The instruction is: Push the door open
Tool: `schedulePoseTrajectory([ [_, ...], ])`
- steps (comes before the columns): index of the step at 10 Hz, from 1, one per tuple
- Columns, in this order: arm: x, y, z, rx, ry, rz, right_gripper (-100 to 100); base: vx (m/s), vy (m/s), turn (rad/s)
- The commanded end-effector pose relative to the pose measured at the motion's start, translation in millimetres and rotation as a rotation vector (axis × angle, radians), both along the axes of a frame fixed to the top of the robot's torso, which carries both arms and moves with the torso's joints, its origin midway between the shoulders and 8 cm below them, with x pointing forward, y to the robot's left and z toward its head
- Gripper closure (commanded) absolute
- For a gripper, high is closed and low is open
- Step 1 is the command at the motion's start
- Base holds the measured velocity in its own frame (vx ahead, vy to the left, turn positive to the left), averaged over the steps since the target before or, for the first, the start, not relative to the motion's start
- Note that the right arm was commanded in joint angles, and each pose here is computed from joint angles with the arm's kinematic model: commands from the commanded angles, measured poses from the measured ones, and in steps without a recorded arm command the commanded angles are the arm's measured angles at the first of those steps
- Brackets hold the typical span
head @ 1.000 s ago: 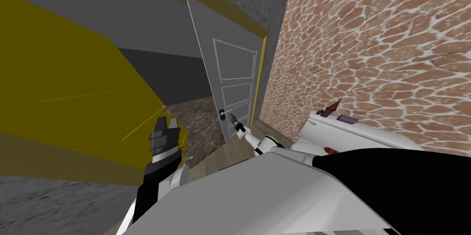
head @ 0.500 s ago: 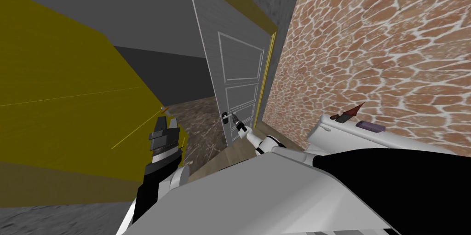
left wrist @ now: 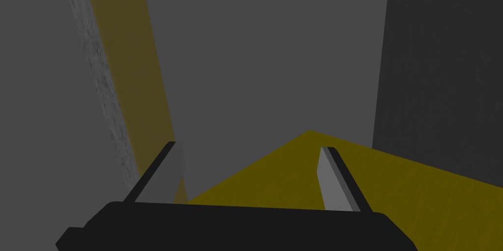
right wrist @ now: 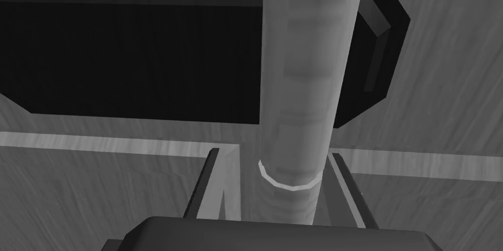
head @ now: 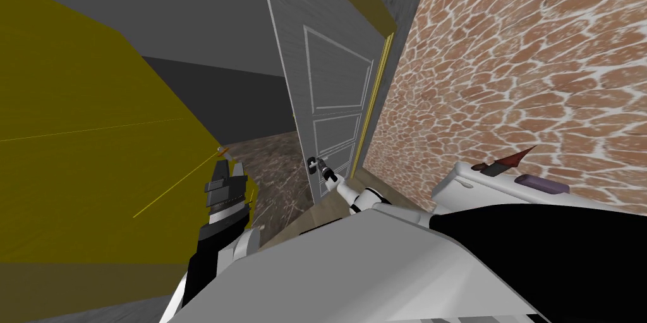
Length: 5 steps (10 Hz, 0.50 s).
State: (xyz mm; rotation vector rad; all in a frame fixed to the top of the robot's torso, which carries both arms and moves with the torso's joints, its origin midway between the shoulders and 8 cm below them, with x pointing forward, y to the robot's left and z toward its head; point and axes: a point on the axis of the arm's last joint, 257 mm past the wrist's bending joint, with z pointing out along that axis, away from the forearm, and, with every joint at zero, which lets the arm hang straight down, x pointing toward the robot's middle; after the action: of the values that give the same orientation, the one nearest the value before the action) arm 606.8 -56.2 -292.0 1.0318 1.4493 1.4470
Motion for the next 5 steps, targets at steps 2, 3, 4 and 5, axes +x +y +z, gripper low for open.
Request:
schedulePoseTrajectory([
  [2,0.0,-0.5,-0.3,0.0,0.0,0.0,100,-0.017,-0.011,0.011],
  [3,0.0,-0.5,-0.3,0.0,0.0,0.0,100,0.0,0.0,0.0],
  [4,0.0,-0.5,-0.3,0.0,0.0,0.0,100,0.0,0.0,0.0],
  [5,0.0,-0.5,-0.3,0.0,0.0,0.0,100,0.0,0.0,0.0],
])
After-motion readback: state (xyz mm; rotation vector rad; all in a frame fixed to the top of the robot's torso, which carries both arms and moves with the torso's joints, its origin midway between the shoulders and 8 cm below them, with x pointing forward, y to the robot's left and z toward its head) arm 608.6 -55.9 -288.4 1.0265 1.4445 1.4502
